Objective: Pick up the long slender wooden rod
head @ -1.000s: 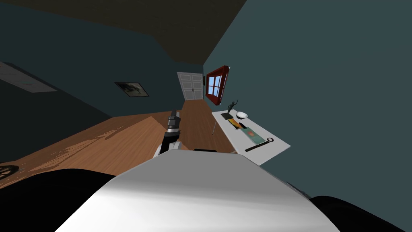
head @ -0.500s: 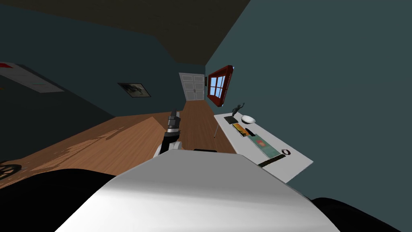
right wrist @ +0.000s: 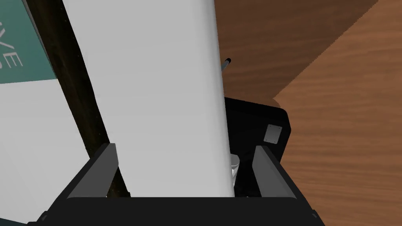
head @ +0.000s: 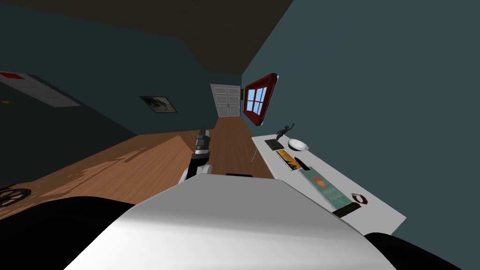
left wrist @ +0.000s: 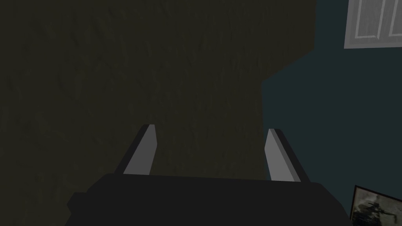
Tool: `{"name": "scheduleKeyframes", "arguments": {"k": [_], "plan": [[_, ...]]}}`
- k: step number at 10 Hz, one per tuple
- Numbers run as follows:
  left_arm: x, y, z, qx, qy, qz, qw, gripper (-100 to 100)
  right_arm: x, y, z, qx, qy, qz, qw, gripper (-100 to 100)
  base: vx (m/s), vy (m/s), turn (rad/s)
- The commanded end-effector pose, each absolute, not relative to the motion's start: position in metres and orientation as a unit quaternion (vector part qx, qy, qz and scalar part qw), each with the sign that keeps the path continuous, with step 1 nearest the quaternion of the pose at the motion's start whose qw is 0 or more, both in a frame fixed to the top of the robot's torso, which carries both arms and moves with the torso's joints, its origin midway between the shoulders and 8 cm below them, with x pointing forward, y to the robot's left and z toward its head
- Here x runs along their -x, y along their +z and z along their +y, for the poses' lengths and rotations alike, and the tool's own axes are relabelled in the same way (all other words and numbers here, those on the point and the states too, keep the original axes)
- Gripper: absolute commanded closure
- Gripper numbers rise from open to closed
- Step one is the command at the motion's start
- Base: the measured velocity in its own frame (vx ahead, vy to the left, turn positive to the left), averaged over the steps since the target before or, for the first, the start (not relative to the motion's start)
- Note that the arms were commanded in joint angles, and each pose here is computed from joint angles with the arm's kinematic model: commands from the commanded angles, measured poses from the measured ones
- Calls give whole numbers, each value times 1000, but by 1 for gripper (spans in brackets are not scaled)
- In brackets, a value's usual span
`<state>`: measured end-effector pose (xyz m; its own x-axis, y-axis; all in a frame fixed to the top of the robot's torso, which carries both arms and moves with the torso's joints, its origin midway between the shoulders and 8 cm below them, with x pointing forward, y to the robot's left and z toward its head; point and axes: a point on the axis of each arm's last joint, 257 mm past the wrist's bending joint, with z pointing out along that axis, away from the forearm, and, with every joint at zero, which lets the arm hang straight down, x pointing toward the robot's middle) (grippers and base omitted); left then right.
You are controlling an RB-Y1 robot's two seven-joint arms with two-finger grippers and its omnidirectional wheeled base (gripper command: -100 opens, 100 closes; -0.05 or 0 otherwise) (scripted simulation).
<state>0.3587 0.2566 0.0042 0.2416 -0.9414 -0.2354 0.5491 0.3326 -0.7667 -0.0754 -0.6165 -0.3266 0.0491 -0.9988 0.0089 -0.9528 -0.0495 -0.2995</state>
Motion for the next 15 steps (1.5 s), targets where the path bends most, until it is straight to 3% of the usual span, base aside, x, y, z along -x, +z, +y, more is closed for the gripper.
{"name": "scheduleKeyframes", "arguments": {"k": [1, 4, 5, 6, 9, 10, 14, 15], "plan": [[-359, 4, 257, 279, -506, 351, 737, 0, 82, -320, -618, 744, -88, 656, 94, -100, 244, 38, 83], [-359, 4, 257, 279, -506, 351, 737, 0, 84, -315, -619, 761, -74, 638, 86, -100, 160, 4, 53], [-359, 4, 257, 279, -506, 351, 737, 0, 84, -315, -619, 763, -73, 636, 86, 0, 16, 0, 1], [-359, 4, 257, 279, -506, 351, 737, 0, 86, -328, -615, 760, -75, 640, 87, -100, 0, -12, 74], [-359, 4, 257, 279, -506, 351, 737, 0, 89, -337, -611, 757, -75, 643, 88, -100, -11, -17, 50], [-359, 4, 257, 279, -506, 351, 737, 0, 90, -338, -611, 757, -75, 643, 87, 100, 0, 0, 0], [-359, 4, 257, 279, -506, 351, 737, 0, 89, -337, -611, 757, -76, 643, 87, 100, 0, 0, 0], [-359, 4, 257, 279, -506, 351, 737, 0, 89, -337, -612, 758, -76, 642, 87, 0, 0, 0, 0]]}}
